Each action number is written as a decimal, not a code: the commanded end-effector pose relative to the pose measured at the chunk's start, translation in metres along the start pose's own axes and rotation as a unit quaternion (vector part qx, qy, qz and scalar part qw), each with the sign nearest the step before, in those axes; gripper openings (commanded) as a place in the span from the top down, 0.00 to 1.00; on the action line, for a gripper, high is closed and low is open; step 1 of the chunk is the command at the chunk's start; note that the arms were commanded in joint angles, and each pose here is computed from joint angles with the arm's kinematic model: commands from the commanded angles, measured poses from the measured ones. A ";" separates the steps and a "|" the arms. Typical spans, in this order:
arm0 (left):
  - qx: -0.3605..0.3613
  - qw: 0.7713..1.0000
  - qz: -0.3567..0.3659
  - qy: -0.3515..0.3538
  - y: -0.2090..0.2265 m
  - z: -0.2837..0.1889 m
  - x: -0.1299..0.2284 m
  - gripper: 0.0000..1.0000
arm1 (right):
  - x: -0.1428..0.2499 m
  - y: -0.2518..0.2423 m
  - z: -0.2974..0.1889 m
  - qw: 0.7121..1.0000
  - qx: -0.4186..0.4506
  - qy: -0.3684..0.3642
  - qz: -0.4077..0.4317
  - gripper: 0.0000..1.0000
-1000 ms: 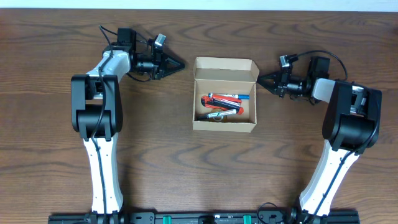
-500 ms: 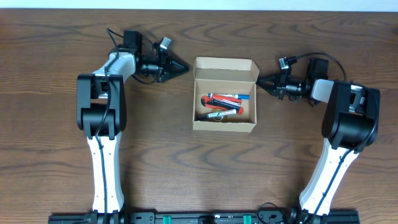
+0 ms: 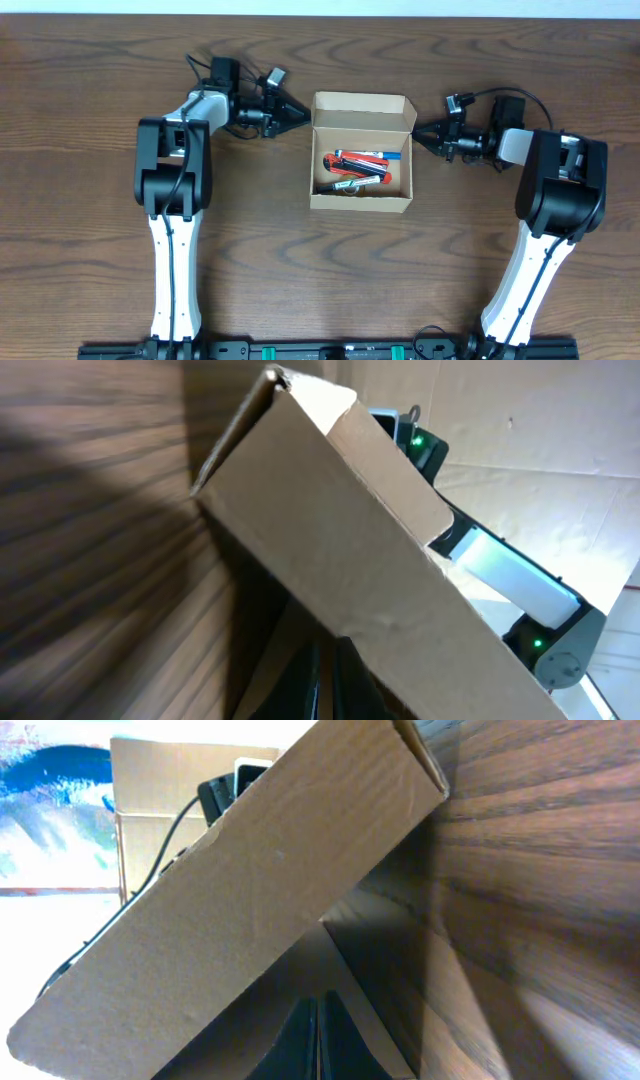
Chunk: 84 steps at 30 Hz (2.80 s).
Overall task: Pack container
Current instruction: 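Push the box lid flap down with both grippers toward the box, then close the lid fully and withdraw both grippers outward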
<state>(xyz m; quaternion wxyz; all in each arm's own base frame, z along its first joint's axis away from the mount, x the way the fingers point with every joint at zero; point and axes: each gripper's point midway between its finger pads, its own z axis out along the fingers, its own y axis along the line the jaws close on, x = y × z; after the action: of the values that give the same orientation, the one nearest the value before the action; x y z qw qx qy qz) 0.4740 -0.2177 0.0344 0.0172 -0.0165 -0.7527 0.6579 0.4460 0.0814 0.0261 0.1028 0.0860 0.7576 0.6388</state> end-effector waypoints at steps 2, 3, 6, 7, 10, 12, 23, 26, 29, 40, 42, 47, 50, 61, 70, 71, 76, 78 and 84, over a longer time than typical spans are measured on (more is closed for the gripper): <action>0.011 1.000 -0.011 0.012 0.002 0.010 0.001 0.94 | 0.007 -0.006 0.014 1.000 -0.002 0.016 0.006 0.99; 0.016 1.000 -0.006 0.014 0.000 0.011 0.001 0.94 | 0.007 -0.005 0.016 1.000 -0.003 0.018 0.006 0.99; 0.020 1.000 -0.005 0.015 -0.002 0.011 0.001 0.94 | 0.006 0.001 0.020 1.000 -0.015 0.023 -0.005 0.99; 0.027 0.999 -0.003 0.017 -0.004 0.010 0.001 0.94 | 0.005 0.006 0.021 0.999 -0.024 0.026 -0.011 0.99; 0.039 0.999 0.005 0.021 -0.009 0.009 0.002 0.94 | 0.002 0.017 0.023 0.998 -0.045 0.033 -0.031 0.99; 0.039 0.999 0.008 0.020 -0.011 0.008 0.001 0.94 | -0.003 0.021 0.024 0.998 -0.049 0.032 -0.039 0.99; 0.029 0.997 0.075 0.005 -0.051 0.001 -0.010 0.94 | -0.018 0.066 0.031 0.990 -0.084 0.050 -0.101 0.98; 0.023 0.995 0.097 -0.002 -0.064 -0.001 -0.013 0.94 | -0.018 0.088 0.034 0.984 -0.093 0.058 -0.138 0.98; 0.013 0.993 0.117 -0.009 -0.075 -0.003 -0.015 0.94 | -0.015 0.107 0.033 0.981 -0.097 0.063 -0.158 0.98; -0.095 0.985 0.143 0.021 -0.079 -0.014 0.036 0.94 | 0.006 0.135 0.047 0.981 -0.102 0.089 -0.139 0.98; -0.110 0.983 0.143 0.030 -0.077 -0.016 0.044 0.94 | 0.014 0.135 0.057 0.980 -0.103 0.103 -0.133 0.98; -0.132 0.978 0.152 0.045 -0.082 -0.020 0.056 0.94 | 0.036 0.135 0.076 0.978 -0.105 0.131 -0.121 0.98; -0.135 0.977 0.157 0.044 -0.086 -0.021 0.057 0.94 | 0.045 0.140 0.074 0.978 -0.105 0.133 -0.119 0.98; -0.225 0.958 0.164 0.073 -0.067 -0.035 0.070 0.91 | 0.060 0.188 0.009 0.971 -0.103 0.062 -0.205 0.98; -0.371 0.901 0.210 0.078 -0.072 -0.073 0.072 0.55 | 0.086 0.302 -0.024 0.871 -0.113 0.020 -0.478 0.98; -0.400 0.887 0.221 0.073 -0.077 -0.083 0.071 0.55 | 0.091 0.314 -0.027 0.860 -0.113 0.017 -0.497 0.98; -0.538 0.807 0.243 0.005 -0.115 -0.137 0.063 0.53 | 0.112 0.357 -0.037 0.823 -0.115 0.010 -0.556 0.97; -0.576 0.777 0.250 -0.033 -0.136 -0.157 0.063 0.53 | 0.119 0.368 -0.040 0.810 -0.115 0.007 -0.575 0.94; -0.623 0.724 0.282 -0.091 -0.183 -0.186 0.070 0.48 | 0.109 0.395 -0.065 0.759 -0.092 -0.029 -0.644 0.99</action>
<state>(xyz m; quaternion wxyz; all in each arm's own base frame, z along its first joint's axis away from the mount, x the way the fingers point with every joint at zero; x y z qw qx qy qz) 0.4117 -0.0792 0.2300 -0.2393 -0.2025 -0.9464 0.0781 0.3240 0.1305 0.4024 0.4688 -0.3786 0.5877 0.5400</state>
